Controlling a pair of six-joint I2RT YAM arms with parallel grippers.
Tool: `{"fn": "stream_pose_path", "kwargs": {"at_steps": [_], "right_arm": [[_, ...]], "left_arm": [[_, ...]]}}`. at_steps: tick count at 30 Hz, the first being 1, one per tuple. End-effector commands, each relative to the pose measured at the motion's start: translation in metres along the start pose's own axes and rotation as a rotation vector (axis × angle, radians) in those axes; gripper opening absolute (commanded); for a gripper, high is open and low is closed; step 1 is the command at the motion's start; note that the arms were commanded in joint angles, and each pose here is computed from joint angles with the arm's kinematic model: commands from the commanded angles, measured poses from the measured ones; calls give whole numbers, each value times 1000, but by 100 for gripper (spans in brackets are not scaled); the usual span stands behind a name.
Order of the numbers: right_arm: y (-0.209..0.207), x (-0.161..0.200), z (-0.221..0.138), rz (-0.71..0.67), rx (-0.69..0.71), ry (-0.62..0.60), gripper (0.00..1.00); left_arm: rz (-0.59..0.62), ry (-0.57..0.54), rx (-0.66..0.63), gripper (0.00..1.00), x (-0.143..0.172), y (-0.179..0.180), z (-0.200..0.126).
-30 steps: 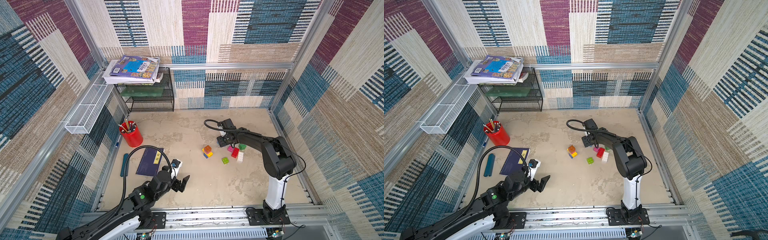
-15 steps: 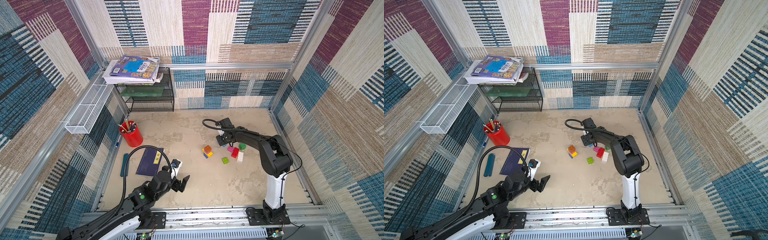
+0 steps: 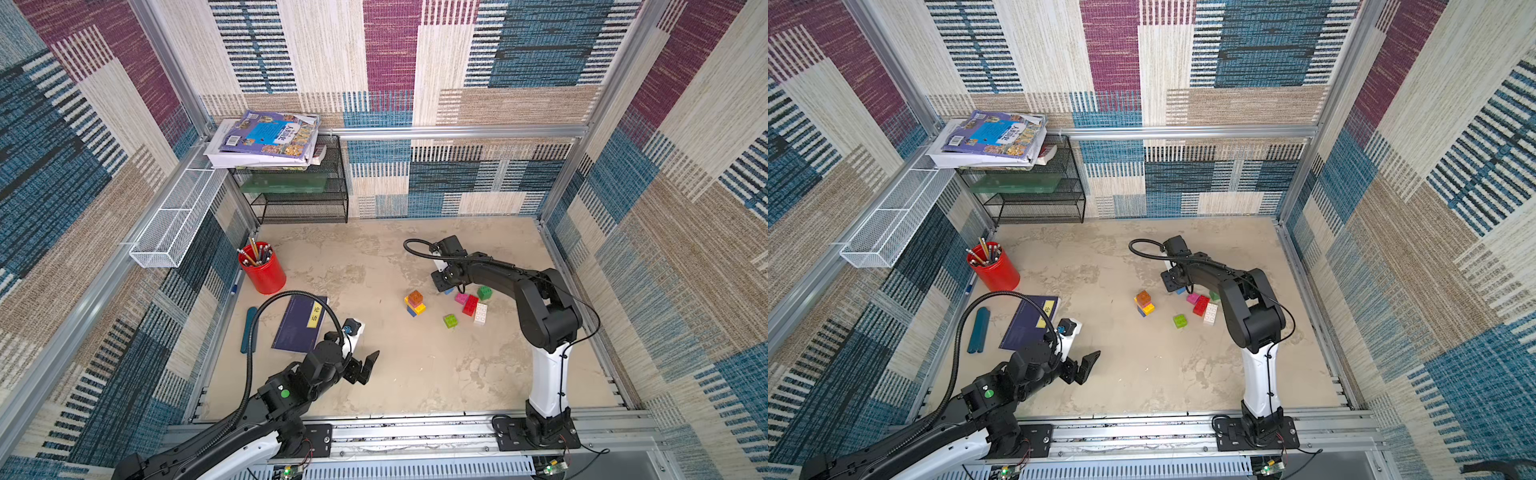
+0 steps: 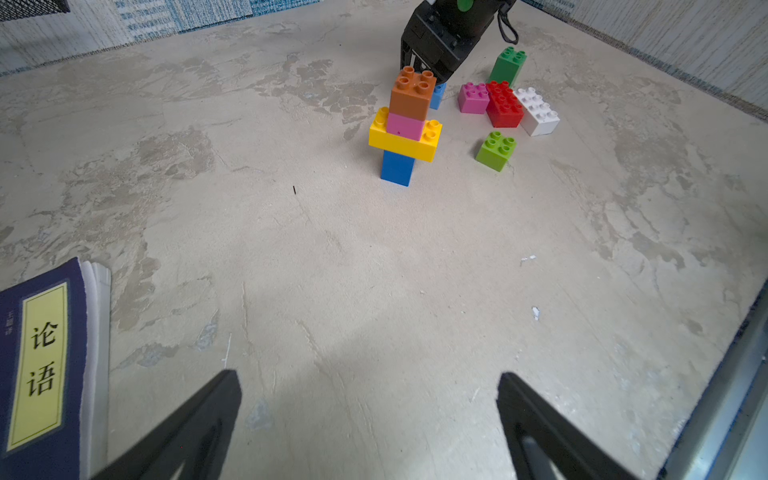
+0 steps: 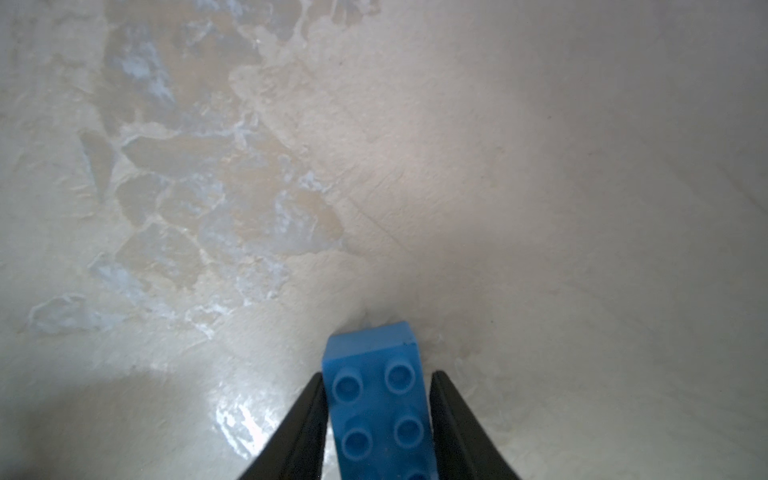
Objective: Assemble the letter f with lego
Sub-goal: Pick up the lego brick from the center of the board, then assemble the lego brick with the lego brick.
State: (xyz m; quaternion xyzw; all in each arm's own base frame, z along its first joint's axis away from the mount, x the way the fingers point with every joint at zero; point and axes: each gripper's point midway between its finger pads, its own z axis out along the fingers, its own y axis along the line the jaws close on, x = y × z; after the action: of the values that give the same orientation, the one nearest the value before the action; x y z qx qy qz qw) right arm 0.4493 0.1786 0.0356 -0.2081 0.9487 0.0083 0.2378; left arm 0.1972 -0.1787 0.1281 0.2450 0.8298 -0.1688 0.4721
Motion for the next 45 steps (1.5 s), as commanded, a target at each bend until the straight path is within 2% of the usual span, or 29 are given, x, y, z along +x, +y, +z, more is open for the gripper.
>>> {"fn": "stream_pose_path", "kwargs": {"at_steps": [1, 9, 22, 32, 45], "right_arm": [[2, -6, -1, -5, -13, -19, 42], [3, -9, -5, 6, -27, -30, 32], [27, -34, -62, 13, -87, -66, 31], [64, -39, -119, -49, -165, -108, 32], [111, -22, -131, -136, -155, -58, 32]], "left_arm": [[-2, -17, -4, 99, -5, 0, -1], [-1, -15, -4, 99, -5, 0, 0], [4, -3, 11, 99, -5, -3, 2], [2, -6, 0, 99, -4, -1, 1], [1, -3, -8, 99, -4, 0, 2]]}}
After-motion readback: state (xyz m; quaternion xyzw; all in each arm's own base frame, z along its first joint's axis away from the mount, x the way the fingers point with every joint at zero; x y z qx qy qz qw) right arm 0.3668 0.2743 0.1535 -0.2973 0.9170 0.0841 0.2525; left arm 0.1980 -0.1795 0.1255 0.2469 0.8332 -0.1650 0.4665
